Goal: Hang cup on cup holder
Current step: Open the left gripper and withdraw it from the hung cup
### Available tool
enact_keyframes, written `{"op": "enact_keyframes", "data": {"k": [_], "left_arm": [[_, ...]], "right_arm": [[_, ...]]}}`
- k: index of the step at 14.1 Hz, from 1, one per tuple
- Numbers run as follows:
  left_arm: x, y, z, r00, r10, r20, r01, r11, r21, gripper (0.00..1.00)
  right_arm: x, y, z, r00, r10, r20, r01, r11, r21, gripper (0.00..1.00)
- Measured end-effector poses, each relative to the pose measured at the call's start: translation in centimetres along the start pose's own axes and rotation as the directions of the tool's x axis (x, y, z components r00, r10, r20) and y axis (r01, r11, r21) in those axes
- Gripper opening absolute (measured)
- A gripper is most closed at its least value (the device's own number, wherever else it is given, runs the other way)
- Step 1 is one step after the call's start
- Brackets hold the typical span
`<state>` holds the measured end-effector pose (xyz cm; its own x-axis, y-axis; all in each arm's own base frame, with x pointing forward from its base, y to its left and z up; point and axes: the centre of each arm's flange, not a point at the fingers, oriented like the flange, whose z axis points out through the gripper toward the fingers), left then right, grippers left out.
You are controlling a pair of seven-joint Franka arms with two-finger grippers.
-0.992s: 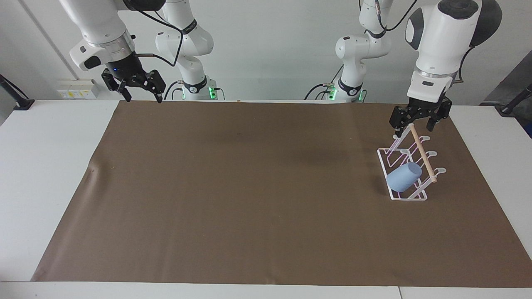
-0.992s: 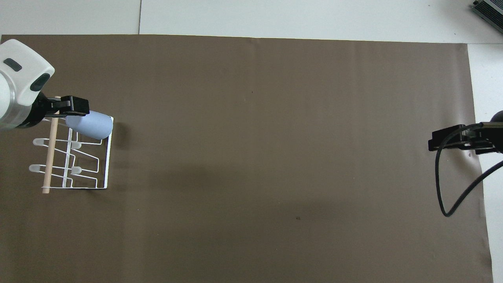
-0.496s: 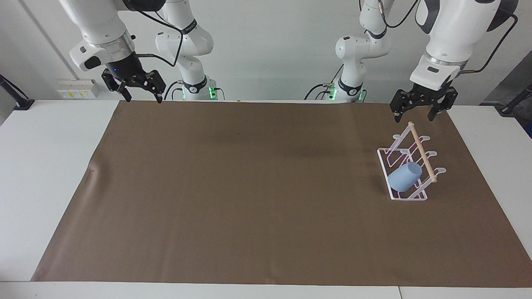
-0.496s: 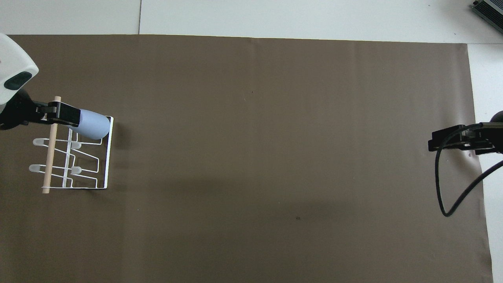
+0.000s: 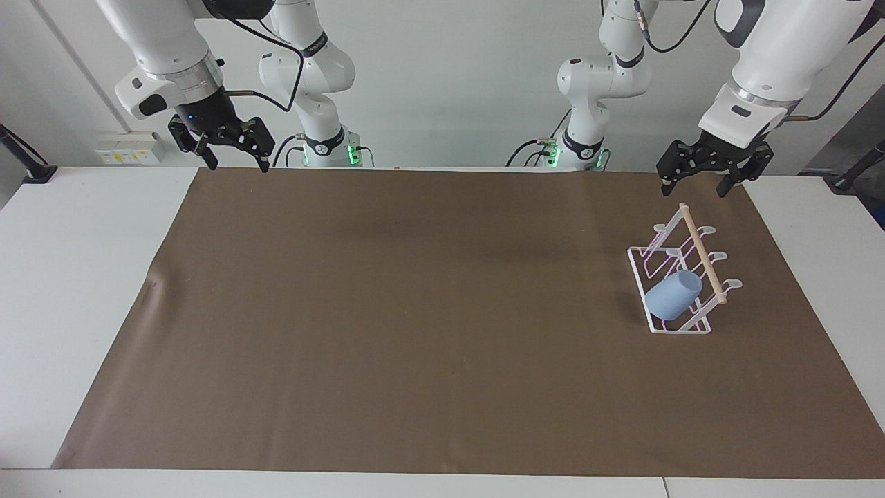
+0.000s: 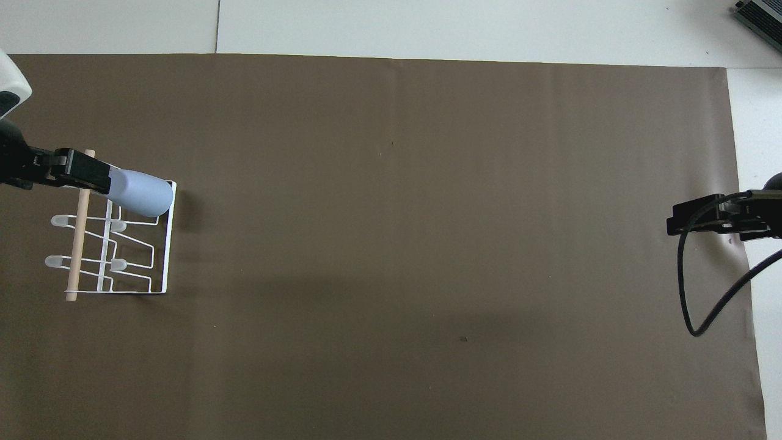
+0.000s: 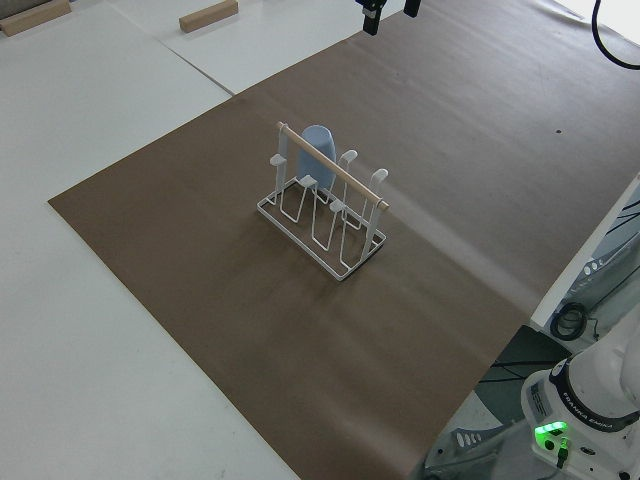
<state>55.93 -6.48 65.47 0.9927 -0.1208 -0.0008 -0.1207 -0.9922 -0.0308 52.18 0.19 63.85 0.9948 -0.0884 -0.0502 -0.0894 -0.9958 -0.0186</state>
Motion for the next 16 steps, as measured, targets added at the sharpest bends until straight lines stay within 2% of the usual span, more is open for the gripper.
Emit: {"op": "enact_keyframes", "data": {"k": [5, 11, 16], "left_arm": [[-2.4, -1.6, -2.0, 0.999, 0.010, 0.031, -0.010, 1.000, -0.006, 1.00], [-3.0, -2.2, -1.7, 0.997, 0.037, 0.070, -0.036, 0.999, -0.012, 1.00], [-3.0, -1.9, -1.7, 0.996, 0.057, 0.067, -0.055, 0.998, -0.030, 1.00]], "right_arm": [[0.0, 0.1, 0.2, 1.000, 0.001, 0.005, -0.001, 1.000, 0.000, 1.00], [0.0, 0.1, 0.5, 1.000, 0.002, 0.010, -0.002, 1.000, -0.001, 1.00], [0.0, 0.2, 0.5, 1.000, 0.004, 0.010, -0.004, 1.000, -0.001, 1.00]]}}
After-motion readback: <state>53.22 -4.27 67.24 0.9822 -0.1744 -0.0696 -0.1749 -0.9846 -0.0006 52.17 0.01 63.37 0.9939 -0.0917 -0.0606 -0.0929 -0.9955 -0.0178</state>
